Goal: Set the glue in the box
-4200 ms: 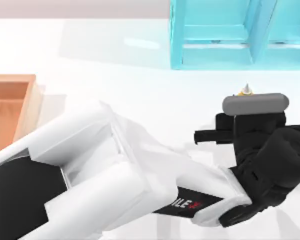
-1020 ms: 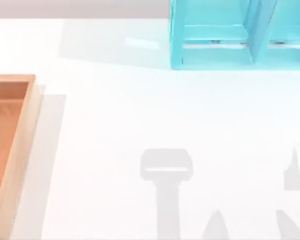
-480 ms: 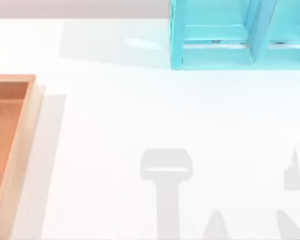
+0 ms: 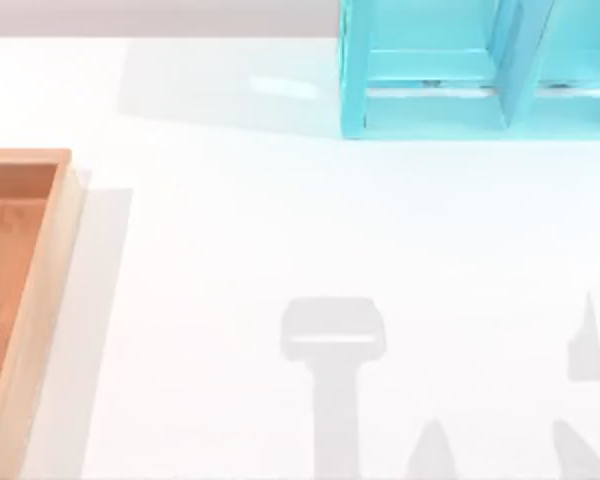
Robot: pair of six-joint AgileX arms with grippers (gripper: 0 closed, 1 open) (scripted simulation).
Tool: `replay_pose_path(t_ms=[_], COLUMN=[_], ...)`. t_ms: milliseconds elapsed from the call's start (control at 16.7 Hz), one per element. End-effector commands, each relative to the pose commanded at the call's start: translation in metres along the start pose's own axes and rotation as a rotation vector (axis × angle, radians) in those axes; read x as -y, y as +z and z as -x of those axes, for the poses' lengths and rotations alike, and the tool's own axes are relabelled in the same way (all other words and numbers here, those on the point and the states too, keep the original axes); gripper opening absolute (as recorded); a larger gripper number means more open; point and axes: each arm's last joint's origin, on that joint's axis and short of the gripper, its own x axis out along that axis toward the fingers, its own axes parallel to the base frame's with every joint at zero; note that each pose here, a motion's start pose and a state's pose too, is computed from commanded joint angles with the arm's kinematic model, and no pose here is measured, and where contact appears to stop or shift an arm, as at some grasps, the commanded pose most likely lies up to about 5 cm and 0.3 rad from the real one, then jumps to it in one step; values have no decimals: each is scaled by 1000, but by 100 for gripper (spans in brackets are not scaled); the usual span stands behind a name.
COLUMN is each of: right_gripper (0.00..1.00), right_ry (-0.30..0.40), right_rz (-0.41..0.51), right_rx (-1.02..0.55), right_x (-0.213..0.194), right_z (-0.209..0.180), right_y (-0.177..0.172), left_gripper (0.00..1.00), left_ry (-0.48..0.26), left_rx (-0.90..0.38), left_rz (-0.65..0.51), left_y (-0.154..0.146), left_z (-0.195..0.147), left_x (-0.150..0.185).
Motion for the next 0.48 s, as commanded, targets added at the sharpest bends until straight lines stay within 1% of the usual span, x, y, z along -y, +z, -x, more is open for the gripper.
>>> replay_pose_path(t_ms=[180,480], right_gripper=[100,100], right_ry=[0,0], right_rz=[0,0], right_rx=[0,0], right_x=[0,0], right_z=[0,0], right_y=[0,0], left_gripper=[0,38], left_ry=[0,0], left_rx=[0,0], left_rz=[0,0], left_y=[0,0], left_z=[0,0], left_x=[0,0])
